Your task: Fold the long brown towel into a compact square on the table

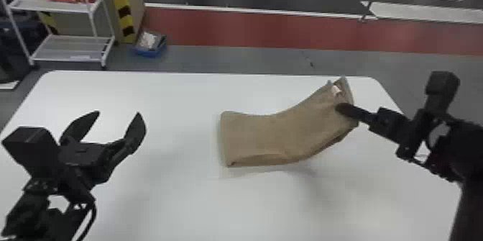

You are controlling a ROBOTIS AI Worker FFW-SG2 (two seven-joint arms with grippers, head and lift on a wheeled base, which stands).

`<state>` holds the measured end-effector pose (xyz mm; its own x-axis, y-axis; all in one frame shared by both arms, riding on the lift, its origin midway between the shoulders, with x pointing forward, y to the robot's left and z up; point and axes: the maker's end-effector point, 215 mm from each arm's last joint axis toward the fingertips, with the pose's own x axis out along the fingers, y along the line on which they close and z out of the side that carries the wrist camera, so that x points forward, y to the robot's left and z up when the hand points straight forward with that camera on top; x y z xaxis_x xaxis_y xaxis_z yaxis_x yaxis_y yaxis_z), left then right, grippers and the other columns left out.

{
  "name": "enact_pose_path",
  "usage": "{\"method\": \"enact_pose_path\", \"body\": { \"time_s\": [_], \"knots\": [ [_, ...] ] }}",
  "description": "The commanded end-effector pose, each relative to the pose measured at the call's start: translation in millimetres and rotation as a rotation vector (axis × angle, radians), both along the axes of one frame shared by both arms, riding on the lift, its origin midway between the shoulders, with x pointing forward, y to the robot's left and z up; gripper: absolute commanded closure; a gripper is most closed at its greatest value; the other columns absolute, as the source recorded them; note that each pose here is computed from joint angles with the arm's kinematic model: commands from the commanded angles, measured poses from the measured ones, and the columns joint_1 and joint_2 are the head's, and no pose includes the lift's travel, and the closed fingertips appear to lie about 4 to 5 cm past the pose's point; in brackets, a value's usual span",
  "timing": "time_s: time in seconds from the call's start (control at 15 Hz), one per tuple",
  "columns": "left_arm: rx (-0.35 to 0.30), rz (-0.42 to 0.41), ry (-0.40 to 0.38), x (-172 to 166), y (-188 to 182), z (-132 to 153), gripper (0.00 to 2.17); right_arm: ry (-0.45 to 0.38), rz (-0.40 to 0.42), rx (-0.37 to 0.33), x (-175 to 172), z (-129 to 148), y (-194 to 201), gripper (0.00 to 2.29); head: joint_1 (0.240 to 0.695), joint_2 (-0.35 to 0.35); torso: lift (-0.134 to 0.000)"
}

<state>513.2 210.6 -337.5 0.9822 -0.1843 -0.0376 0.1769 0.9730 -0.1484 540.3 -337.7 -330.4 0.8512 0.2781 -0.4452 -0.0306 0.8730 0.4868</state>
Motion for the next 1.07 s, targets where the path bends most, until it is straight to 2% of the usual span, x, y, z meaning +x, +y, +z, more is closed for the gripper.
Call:
{"method": "enact_pose_path", "body": {
  "time_s": [0.0, 0.07, 0.33, 0.67, 1.0],
  "knots": [
    [0.001, 0.003, 0.002, -1, 2, 0, 0.09, -0.056, 0.058, -0.010, 6, 26, 35, 1.69, 0.695, -0.138, -0.123],
    [0.002, 0.006, 0.001, -2, 4, 0, 0.09, -0.065, 0.087, -0.026, 7, 31, 52, 1.69, 0.695, -0.131, -0.123],
    [0.003, 0.009, 0.013, -3, 6, -5, 0.09, -0.011, 0.245, -0.109, -4, 1, 135, 1.69, 0.695, -0.034, -0.123],
    [0.002, 0.007, 0.019, -3, 6, -7, 0.09, -0.010, 0.309, -0.201, -1, -14, 179, 1.68, 0.695, 0.031, -0.123],
    [0.003, 0.004, 0.028, -3, 6, -12, 0.09, 0.025, 0.372, -0.281, -2, -47, 216, 1.68, 0.695, 0.072, -0.123]
  ]
}}
